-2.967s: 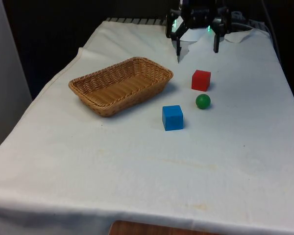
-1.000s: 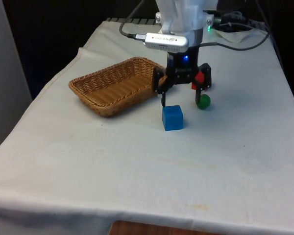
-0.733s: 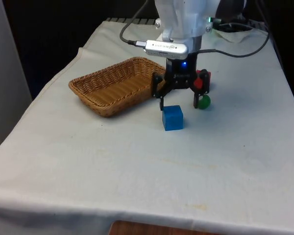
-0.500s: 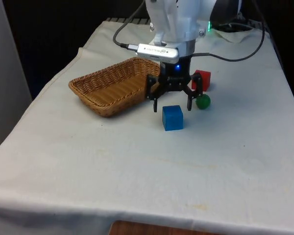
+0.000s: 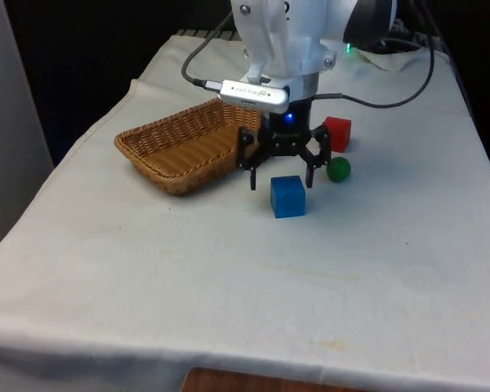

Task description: Place all non-red objects into the basket.

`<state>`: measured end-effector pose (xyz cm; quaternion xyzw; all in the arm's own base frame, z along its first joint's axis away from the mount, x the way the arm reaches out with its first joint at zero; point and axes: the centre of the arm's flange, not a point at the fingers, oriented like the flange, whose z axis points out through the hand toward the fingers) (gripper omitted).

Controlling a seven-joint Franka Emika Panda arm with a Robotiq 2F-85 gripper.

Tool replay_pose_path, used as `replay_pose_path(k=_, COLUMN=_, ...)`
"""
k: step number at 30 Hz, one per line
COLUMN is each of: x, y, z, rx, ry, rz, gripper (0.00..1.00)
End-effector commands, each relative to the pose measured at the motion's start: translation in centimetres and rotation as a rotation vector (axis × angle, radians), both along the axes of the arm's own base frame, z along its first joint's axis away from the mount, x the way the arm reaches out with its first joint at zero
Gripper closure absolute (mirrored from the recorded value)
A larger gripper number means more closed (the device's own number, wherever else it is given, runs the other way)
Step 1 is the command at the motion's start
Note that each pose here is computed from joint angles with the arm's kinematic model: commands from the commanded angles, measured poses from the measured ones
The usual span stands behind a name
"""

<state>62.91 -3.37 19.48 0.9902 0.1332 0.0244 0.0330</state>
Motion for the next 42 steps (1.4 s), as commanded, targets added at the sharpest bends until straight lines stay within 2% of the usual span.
replay_pose_path(k=1, x=0.1, y=0.1, z=-0.3, rx=0.011, ry=-0.003, rz=-0.001, gripper=0.0)
replay_pose_path(k=11, x=0.5, y=0.4, z=-1.1, rx=0.056, ry=-0.021, rz=-0.008, gripper=0.0)
replay_pose_path(k=13, x=0.5, y=0.4, z=-1.2, rx=0.06, ry=-0.024, rz=-0.008, gripper=0.0)
replay_pose_path(k=14, x=0.4, y=0.2, z=-1.3, rx=0.05, ry=-0.016, rz=-0.01, gripper=0.0)
replay_pose_path(k=15, x=0.6, y=0.4, z=-1.2, rx=0.062, ry=-0.026, rz=-0.009, gripper=0.0)
replay_pose_path(k=18, x=0.5, y=0.3, z=-1.2, rx=0.059, ry=-0.028, rz=-0.008, gripper=0.0)
replay_pose_path(k=19, x=0.4, y=0.3, z=-1.2, rx=0.056, ry=-0.029, rz=-0.008, gripper=0.03)
replay_pose_path(k=20, x=0.4, y=0.3, z=-1.2, rx=0.055, ry=-0.029, rz=-0.009, gripper=0.11)
replay_pose_path(k=22, x=0.3, y=0.2, z=-1.2, rx=0.054, ry=-0.031, rz=-0.009, gripper=0.31)
replay_pose_path(k=23, x=0.4, y=0.2, z=-1.3, rx=0.052, ry=-0.018, rz=-0.01, gripper=0.43)
replay_pose_path(k=24, x=0.3, y=0.2, z=-1.2, rx=0.052, ry=-0.031, rz=-0.009, gripper=0.43)
replay_pose_path(k=25, x=0.3, y=0.2, z=-1.2, rx=0.052, ry=-0.031, rz=-0.01, gripper=0.55)
replay_pose_path(k=26, x=0.3, y=0.2, z=-1.2, rx=0.051, ry=-0.032, rz=-0.009, gripper=0.77)
replay_pose_path(k=28, x=0.2, y=0.3, z=-1.2, rx=0.05, ry=-0.034, rz=-0.008, gripper=0.98)
replay_pose_path(k=30, x=0.2, y=0.2, z=-1.2, rx=0.049, ry=-0.035, rz=-0.01, gripper=1.0)
replay_pose_path(k=31, x=0.3, y=0.2, z=-1.4, rx=0.05, ry=-0.024, rz=-0.01, gripper=1.0)
replay_pose_path(k=32, x=0.2, y=0.2, z=-1.2, rx=0.049, ry=-0.035, rz=-0.01, gripper=1.0)
replay_pose_path(k=39, x=0.2, y=0.0, z=-0.5, rx=0.049, ry=-0.029, rz=-0.012, gripper=1.0)
replay_pose_path(k=40, x=0.4, y=0.2, z=-1.0, rx=0.05, ry=-0.03, rz=-0.011, gripper=1.0)
replay_pose_path(k=42, x=0.2, y=-0.1, z=0.5, rx=0.051, ry=-0.028, rz=-0.013, gripper=1.0)
